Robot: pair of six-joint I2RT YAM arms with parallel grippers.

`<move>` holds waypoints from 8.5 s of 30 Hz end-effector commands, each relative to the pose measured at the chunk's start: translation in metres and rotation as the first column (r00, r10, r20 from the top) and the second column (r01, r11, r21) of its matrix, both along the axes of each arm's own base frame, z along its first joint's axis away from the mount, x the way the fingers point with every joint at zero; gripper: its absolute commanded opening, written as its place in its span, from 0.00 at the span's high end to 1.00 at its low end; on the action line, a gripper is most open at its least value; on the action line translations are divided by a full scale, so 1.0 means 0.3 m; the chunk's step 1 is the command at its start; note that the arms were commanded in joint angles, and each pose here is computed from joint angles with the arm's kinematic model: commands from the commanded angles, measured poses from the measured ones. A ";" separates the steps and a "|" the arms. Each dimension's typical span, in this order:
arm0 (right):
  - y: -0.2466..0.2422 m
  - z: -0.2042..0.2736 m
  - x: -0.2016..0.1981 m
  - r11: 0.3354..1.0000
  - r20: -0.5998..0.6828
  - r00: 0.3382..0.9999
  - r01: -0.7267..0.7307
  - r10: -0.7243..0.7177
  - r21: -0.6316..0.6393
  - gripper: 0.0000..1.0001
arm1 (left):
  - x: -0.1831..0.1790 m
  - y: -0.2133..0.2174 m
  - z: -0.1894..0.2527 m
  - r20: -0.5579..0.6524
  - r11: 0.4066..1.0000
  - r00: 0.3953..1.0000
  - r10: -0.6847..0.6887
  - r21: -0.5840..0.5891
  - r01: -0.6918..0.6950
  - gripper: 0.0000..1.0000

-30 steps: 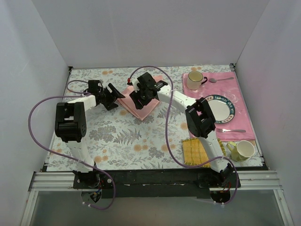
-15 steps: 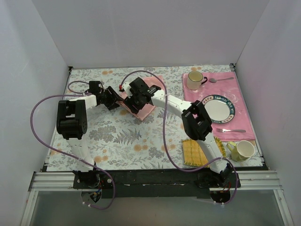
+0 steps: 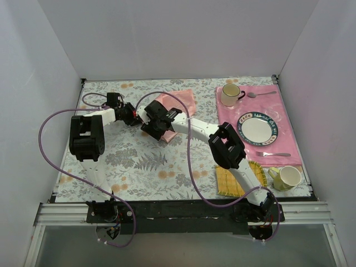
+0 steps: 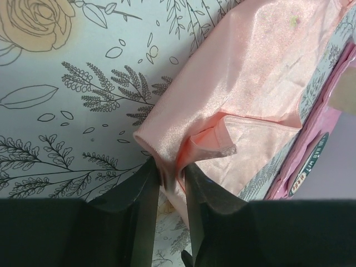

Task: Fold the napkin, place the utensils inside, and roll it up
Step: Roll the napkin with the utensil

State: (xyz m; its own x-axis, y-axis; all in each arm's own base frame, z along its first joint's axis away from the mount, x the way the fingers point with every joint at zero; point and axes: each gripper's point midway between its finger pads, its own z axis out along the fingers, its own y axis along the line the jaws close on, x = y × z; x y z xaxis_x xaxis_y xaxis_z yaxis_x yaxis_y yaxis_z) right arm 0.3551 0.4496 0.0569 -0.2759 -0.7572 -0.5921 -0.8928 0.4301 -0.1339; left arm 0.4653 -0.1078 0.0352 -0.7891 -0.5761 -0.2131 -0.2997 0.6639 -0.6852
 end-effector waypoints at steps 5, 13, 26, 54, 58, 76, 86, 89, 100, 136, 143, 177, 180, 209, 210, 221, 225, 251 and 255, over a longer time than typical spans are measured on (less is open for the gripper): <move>0.001 -0.101 0.005 1.000 -0.013 1.000 -0.015 0.015 -0.014 0.44 | 0.019 0.002 0.033 0.011 1.000 1.000 -0.011 0.013 0.011 0.78; -0.056 -0.190 0.010 0.997 -0.075 0.996 0.053 -0.058 -0.057 0.61 | 0.023 0.008 0.041 0.010 0.999 1.000 -0.021 0.032 0.021 0.82; -0.126 -0.296 0.008 0.986 -0.143 0.984 0.081 -0.102 -0.143 0.89 | 0.019 0.012 0.037 0.002 0.997 0.998 -0.059 0.056 0.059 0.88; 0.053 -0.065 -0.141 0.925 -0.668 0.743 0.282 -0.042 0.255 0.99 | -0.117 0.093 0.167 -0.053 0.993 0.996 0.075 0.097 -0.070 0.24; 0.042 -0.059 -0.124 0.913 -0.692 0.721 0.302 -0.031 0.273 0.99 | -0.210 0.080 0.200 -0.055 0.991 0.993 0.108 0.083 -0.103 0.24; 0.026 -0.021 -0.098 0.852 -0.766 0.642 0.375 0.046 0.365 0.99 | -0.289 -0.110 0.087 -0.193 0.982 0.963 0.186 0.017 -0.186 0.39; 0.019 -0.006 -0.097 0.851 -0.745 0.662 0.342 0.083 0.399 0.99 | -0.256 -0.072 0.004 -0.226 0.970 0.945 0.237 0.106 -0.218 0.59; 0.013 -0.003 -0.099 0.857 -0.734 0.672 0.319 0.097 0.406 0.99 | -0.240 -0.068 -0.023 -0.220 0.974 0.953 0.210 0.131 -0.184 0.72; -0.002 0.077 -0.053 0.910 -0.586 0.807 0.186 0.073 0.370 0.77 | -0.272 -0.087 0.020 -0.232 0.982 0.956 0.179 0.095 -0.161 1.00; 0.076 0.012 -0.090 0.992 0.032 0.996 -0.090 0.087 0.093 0.50 | -0.293 -0.135 0.057 -0.370 0.980 0.909 0.191 0.022 -0.197 1.00; 0.085 0.024 -0.087 0.989 0.012 0.996 -0.094 0.093 0.110 0.87 | -0.279 -0.128 0.068 -0.323 0.986 0.932 0.166 0.035 -0.163 0.91; -0.045 -0.022 -0.050 0.824 -0.689 0.675 0.214 0.263 0.524 0.99 | -0.296 -0.086 0.241 -0.028 0.998 0.999 0.047 0.035 -0.046 0.51; -0.066 -0.020 -0.032 0.807 -0.736 0.629 0.285 0.250 0.518 0.99 | -0.300 -0.088 0.237 -0.026 0.998 0.998 0.054 0.025 -0.053 0.55; -0.116 -0.139 0.035 0.792 -0.878 0.454 0.476 0.152 0.383 0.99 | -0.256 -0.274 0.087 -0.083 0.985 0.996 -0.043 -0.170 0.029 0.90; -0.116 -0.140 0.036 0.792 -0.879 0.453 0.476 0.151 0.382 0.99 | -0.243 -0.279 0.093 -0.070 0.984 0.997 -0.040 -0.176 0.028 0.90; -0.124 -0.152 0.033 0.803 -0.881 0.451 0.468 0.142 0.369 0.99 | -0.181 -0.301 0.062 -0.069 0.981 0.997 -0.025 -0.196 0.011 0.93; -0.126 -0.158 0.028 0.809 -0.881 0.452 0.460 0.139 0.365 0.99 | -0.161 -0.309 0.058 -0.068 0.978 0.997 -0.022 -0.209 0.008 0.95; -0.133 -0.162 0.058 0.809 -0.876 0.464 0.461 0.130 0.364 0.99 | -0.240 -0.044 0.199 0.005 0.979 0.986 0.168 0.121 -0.167 0.86; -0.139 -0.170 0.056 0.813 -0.879 0.459 0.461 0.126 0.357 0.99 | -0.234 -0.053 0.153 -0.061 0.983 0.987 0.149 0.119 -0.141 0.88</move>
